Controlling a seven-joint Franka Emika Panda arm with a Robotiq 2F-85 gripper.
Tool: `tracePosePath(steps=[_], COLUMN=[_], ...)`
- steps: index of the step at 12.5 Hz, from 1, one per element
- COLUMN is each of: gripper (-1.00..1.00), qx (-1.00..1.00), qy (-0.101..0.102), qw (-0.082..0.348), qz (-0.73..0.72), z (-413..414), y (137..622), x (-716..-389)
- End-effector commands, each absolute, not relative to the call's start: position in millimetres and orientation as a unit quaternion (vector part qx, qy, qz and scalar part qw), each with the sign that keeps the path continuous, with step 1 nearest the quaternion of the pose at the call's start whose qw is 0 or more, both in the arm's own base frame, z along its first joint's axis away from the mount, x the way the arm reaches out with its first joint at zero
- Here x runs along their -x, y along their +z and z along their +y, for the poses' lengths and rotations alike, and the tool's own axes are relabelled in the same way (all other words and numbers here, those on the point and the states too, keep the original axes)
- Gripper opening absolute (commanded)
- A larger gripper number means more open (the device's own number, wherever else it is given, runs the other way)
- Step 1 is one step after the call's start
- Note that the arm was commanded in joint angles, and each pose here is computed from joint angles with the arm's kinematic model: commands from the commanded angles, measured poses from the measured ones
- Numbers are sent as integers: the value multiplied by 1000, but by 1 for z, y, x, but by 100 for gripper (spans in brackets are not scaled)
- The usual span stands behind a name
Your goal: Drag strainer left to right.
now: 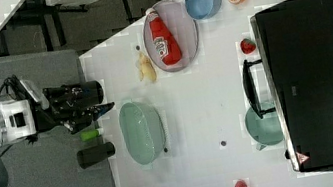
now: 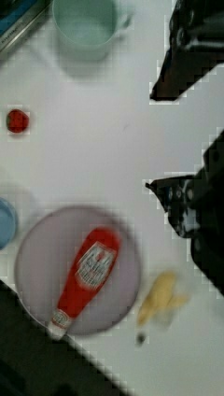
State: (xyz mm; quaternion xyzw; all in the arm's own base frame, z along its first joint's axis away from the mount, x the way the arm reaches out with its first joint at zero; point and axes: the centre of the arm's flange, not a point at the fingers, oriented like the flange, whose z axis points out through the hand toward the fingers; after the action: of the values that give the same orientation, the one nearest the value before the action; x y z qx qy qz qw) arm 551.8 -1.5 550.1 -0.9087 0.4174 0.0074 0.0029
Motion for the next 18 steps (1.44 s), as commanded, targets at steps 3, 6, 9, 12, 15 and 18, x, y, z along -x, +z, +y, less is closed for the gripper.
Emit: tracePosePath(steps=[3,6,9,12,15,18], gripper=[100,100,100,100,100,100], qx=[877,899,925,940,923,875], qy=[-8,-10,-32,-41,-26,-10], qw=[-3,-21,-38,-50,-61,-46], qz=[480,437,377,334,380,482], z=[-1,49,126,200,261,303], y=[635,627,611,578,519,446], x=[-402,-406,-411,-414,-416,-421])
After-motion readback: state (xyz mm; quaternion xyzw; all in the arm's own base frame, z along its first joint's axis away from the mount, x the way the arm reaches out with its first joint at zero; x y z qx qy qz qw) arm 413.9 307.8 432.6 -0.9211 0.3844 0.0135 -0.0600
